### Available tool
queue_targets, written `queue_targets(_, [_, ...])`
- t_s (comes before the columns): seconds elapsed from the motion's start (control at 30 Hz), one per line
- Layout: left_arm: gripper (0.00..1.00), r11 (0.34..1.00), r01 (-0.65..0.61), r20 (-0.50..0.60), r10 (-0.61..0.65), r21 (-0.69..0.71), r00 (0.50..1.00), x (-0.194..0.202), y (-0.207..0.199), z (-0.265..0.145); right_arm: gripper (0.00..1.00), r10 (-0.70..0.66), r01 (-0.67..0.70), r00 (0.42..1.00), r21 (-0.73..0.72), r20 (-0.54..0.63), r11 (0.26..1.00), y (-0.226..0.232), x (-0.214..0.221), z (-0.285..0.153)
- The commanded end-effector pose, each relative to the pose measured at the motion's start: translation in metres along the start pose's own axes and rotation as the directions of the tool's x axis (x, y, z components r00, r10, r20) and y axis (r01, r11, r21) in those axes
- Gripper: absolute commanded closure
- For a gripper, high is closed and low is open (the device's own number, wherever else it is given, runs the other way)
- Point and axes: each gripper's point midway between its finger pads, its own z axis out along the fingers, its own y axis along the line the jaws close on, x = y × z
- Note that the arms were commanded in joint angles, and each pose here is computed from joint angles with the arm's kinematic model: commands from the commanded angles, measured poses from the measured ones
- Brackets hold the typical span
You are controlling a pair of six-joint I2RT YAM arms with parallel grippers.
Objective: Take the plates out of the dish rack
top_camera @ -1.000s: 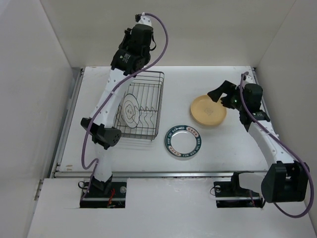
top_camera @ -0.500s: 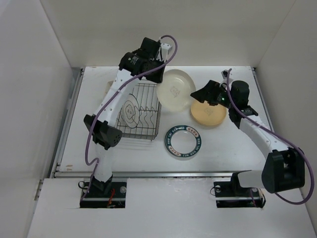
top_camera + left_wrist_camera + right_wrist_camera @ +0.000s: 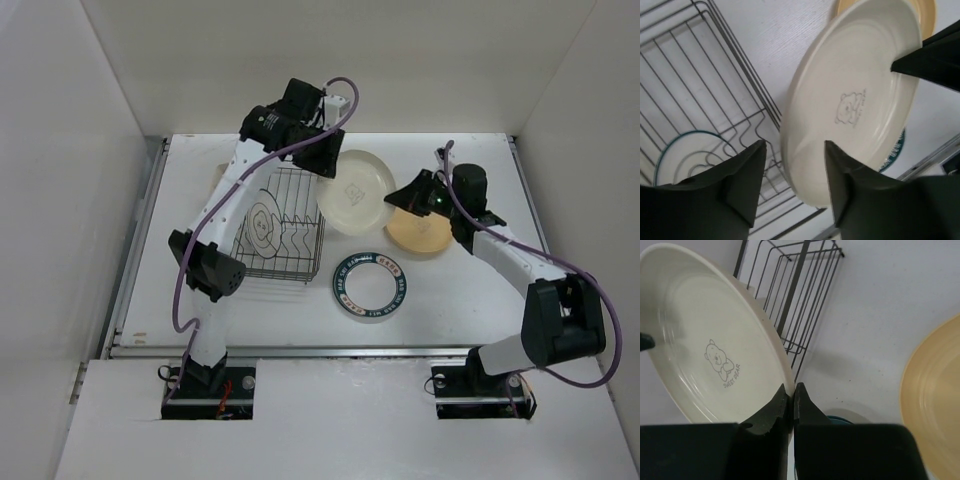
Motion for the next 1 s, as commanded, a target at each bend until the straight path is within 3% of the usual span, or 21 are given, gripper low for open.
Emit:
queue_targets(0.0, [0.48, 0.998, -0.038, 0.016, 0.039, -0.046, 0.999, -0.001, 0.001, -0.02, 1.0, -0.027, 0.022, 0.991, 0.037, 0.131, 0.999, 0.005, -0.03, -0.004])
queue_targets(0.1, [0.04, 0.975, -0.064, 0.006, 0.067, -0.213, 0.998, 0.0, 0.031, -0.024, 1.0, 0.02, -0.047, 0.985, 0.156, 0.171, 0.987, -0.014, -0.033, -0.011])
queue_targets(0.13, [0.0, 0.958, -0.074, 0.006, 0.079, -0.276, 0.997, -0.002, 0.042, -0.03, 1.0, 0.02, -0.057, 0.981, 0.186, 0.194, 0.981, -0.017, -0.038, -0.018])
queue_targets(0.17, [0.0, 0.906, -0.069, 0.005, 0.079, -0.419, 0.997, -0.004, 0.067, -0.04, 1.0, 0.051, -0.097, 0.976, 0.216, 0.211, 0.972, -0.022, -0.039, -0.021])
queue_targets(0.27, [0.0, 0.775, -0.13, -0.058, 0.12, -0.619, 0.991, -0.001, 0.105, -0.06, 1.0, 0.076, -0.194, 0.954, 0.406, 0.289, 0.893, -0.061, -0.044, -0.048])
queue_targets(0.3, [0.0, 0.678, -0.163, -0.109, 0.122, -0.717, 0.987, 0.005, 0.125, -0.074, 1.0, 0.081, -0.244, 0.944, 0.513, 0.319, 0.823, -0.084, -0.039, -0.065])
queue_targets(0.43, [0.0, 0.511, -0.324, -0.326, 0.09, -0.796, 0.941, 0.04, 0.153, -0.084, 1.0, 0.11, -0.321, 0.932, 0.644, 0.345, 0.695, -0.122, -0.018, -0.093])
queue_targets(0.5, [0.03, 0.528, -0.375, -0.41, 0.055, -0.762, 0.91, 0.063, 0.153, -0.081, 1.0, 0.122, -0.337, 0.931, 0.677, 0.345, 0.655, -0.133, -0.004, -0.104])
queue_targets(0.63, [0.04, 0.554, -0.391, -0.463, 0.013, -0.735, 0.886, 0.085, 0.155, -0.075, 1.0, 0.138, -0.381, 0.917, 0.713, 0.375, 0.589, -0.148, 0.008, -0.116])
queue_targets(0.73, [0.09, 0.53, -0.409, -0.483, -0.002, -0.743, 0.875, 0.092, 0.162, -0.072, 0.84, 0.133, -0.386, 0.915, 0.732, 0.381, 0.562, -0.158, 0.011, -0.12])
queue_targets(0.77, [0.11, 0.522, -0.421, -0.5, -0.013, -0.742, 0.866, 0.098, 0.164, -0.07, 0.74, 0.136, -0.385, 0.916, 0.736, 0.376, 0.556, -0.16, 0.013, -0.119])
queue_targets(0.8, [0.14, 0.522, -0.421, -0.5, -0.013, -0.742, 0.866, 0.099, 0.165, -0.068, 0.51, 0.128, -0.386, 0.915, 0.741, 0.382, 0.549, -0.161, 0.012, -0.121])
queue_targets(0.83, [0.15, 0.522, -0.415, -0.496, -0.018, -0.746, 0.868, 0.101, 0.165, -0.065, 0.42, 0.134, -0.384, 0.918, 0.75, 0.373, 0.539, -0.167, 0.015, -0.117])
queue_targets(0.9, [0.16, 0.522, -0.431, -0.518, -0.024, -0.736, 0.855, 0.109, 0.167, -0.059, 0.27, 0.125, -0.36, 0.929, 0.764, 0.349, 0.536, -0.172, 0.018, -0.115])
queue_targets(0.97, [0.16, 0.511, -0.439, -0.523, -0.025, -0.739, 0.852, 0.113, 0.17, -0.053, 0.22, 0.137, -0.345, 0.937, 0.776, 0.323, 0.528, -0.179, 0.022, -0.109])
